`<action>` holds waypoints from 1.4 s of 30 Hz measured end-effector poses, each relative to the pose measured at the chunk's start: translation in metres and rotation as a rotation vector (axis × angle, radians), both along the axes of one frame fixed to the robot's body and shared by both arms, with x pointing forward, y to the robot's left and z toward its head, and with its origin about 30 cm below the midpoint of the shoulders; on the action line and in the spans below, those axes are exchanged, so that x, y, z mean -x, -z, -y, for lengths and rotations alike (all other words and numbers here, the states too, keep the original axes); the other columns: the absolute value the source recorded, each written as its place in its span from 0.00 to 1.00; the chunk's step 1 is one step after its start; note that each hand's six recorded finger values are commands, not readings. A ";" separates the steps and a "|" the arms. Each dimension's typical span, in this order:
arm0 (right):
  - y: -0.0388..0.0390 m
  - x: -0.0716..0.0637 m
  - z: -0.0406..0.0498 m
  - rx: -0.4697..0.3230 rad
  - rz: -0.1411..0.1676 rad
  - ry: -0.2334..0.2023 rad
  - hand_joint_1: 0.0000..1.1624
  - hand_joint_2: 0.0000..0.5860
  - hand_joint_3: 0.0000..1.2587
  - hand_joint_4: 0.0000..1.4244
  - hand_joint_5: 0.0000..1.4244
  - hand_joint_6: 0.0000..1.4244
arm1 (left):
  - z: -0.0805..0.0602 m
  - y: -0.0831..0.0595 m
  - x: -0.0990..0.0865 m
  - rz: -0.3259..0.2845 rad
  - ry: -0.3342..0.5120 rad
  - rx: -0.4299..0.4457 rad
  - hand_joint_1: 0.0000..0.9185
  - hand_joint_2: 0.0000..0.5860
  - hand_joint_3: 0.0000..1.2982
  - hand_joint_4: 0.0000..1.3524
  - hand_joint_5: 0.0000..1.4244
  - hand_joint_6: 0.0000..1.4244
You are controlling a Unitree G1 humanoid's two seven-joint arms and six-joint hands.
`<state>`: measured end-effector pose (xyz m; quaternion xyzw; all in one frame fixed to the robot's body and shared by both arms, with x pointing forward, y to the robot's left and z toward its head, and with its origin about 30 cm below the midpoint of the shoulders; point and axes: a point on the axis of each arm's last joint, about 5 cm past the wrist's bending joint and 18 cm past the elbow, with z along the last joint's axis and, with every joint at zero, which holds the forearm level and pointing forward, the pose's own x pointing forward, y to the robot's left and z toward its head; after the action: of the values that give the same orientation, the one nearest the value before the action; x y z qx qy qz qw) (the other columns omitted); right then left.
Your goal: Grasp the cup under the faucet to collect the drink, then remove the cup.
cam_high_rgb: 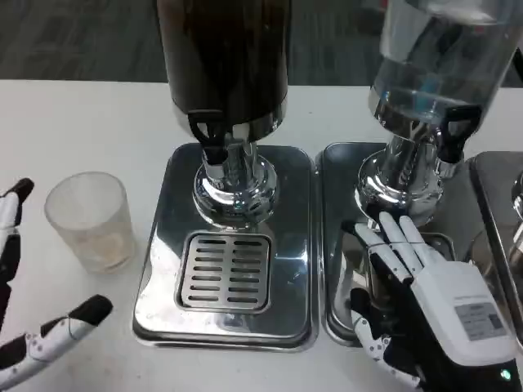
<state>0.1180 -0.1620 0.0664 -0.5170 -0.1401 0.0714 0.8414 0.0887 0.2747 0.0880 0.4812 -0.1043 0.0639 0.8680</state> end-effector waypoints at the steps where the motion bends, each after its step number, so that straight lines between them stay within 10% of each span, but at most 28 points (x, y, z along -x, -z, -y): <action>1: 0.0000 0.000 0.0000 0.000 0.000 0.000 0.52 0.96 0.11 0.00 0.00 0.14 | -0.003 -0.001 -0.002 -0.003 -0.010 0.010 0.00 0.08 0.00 0.00 0.00 0.04; 18: 0.0010 0.001 -0.0051 -0.003 -0.007 -0.013 0.51 0.96 0.13 0.03 0.00 0.15 | -0.041 0.003 -0.051 -0.062 -0.081 0.135 0.05 0.07 0.00 0.00 0.04 0.11; 42: -0.0016 -0.007 -0.0195 -0.045 0.022 -0.049 0.50 0.96 0.15 0.04 0.01 0.16 | -0.061 0.015 -0.074 -0.220 -0.120 0.061 0.08 0.06 0.00 0.00 0.05 0.10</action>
<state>0.1249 -0.1425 0.0679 -0.4953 -0.1636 0.0829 0.8491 0.1631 0.3355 0.0733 0.4642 0.0225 0.0658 0.8830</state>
